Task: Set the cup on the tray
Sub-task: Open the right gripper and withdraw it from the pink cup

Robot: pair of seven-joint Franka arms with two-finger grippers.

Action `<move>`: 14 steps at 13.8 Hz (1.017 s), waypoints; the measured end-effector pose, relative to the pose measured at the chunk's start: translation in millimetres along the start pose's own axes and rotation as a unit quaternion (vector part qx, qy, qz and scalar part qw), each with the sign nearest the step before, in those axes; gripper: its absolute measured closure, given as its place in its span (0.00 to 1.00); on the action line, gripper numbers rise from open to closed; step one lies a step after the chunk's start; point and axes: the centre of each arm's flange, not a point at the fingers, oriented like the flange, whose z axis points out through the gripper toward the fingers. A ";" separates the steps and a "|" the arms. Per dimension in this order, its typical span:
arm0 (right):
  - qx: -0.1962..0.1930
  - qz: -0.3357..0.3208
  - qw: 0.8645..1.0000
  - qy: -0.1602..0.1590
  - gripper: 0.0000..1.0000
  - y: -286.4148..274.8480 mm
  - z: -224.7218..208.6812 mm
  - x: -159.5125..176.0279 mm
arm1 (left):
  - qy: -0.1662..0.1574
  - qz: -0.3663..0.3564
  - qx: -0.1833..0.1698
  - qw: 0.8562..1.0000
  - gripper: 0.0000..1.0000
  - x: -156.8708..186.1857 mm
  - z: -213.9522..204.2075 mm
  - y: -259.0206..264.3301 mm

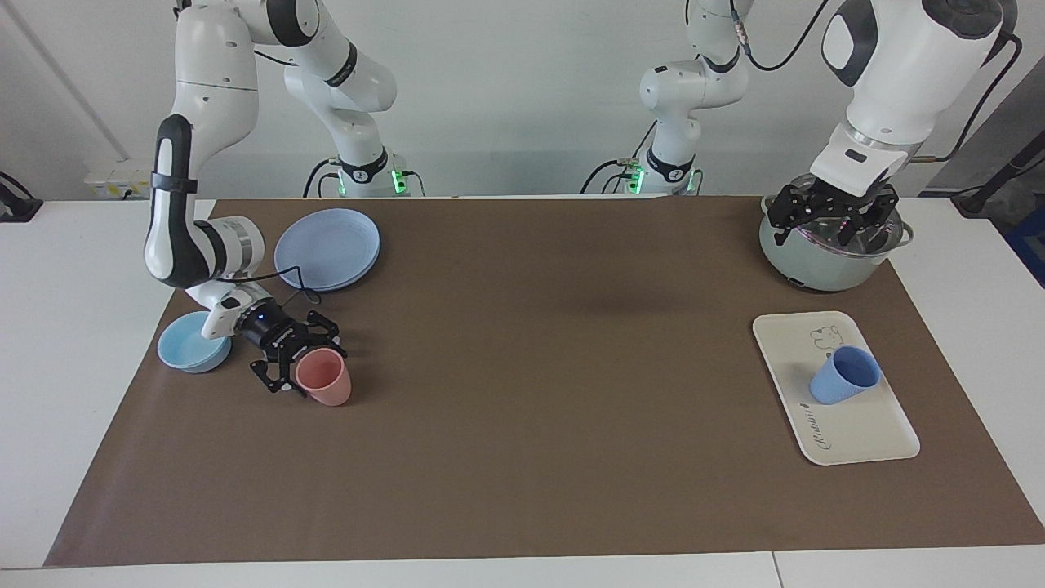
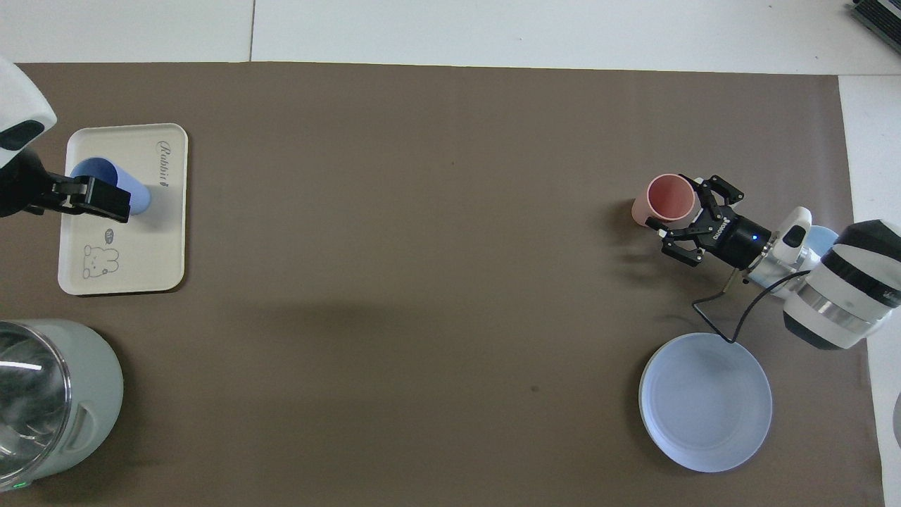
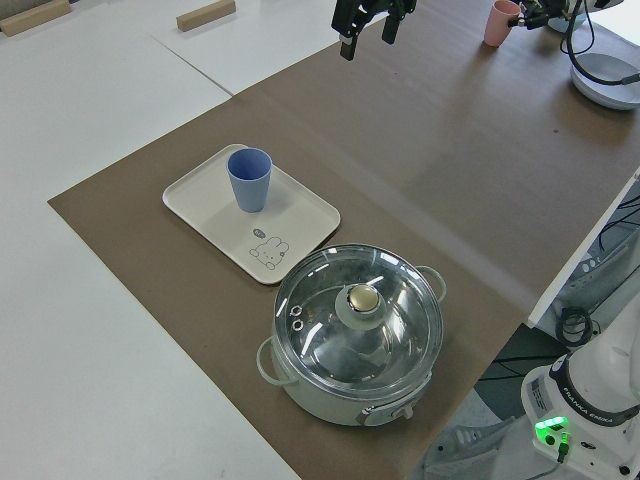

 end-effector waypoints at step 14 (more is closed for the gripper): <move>-0.085 0.024 0.986 -0.138 0.00 -29.8 -5.4 218.0 | -0.014 -0.003 -0.004 1.000 0.00 -2.6 -7.9 1.8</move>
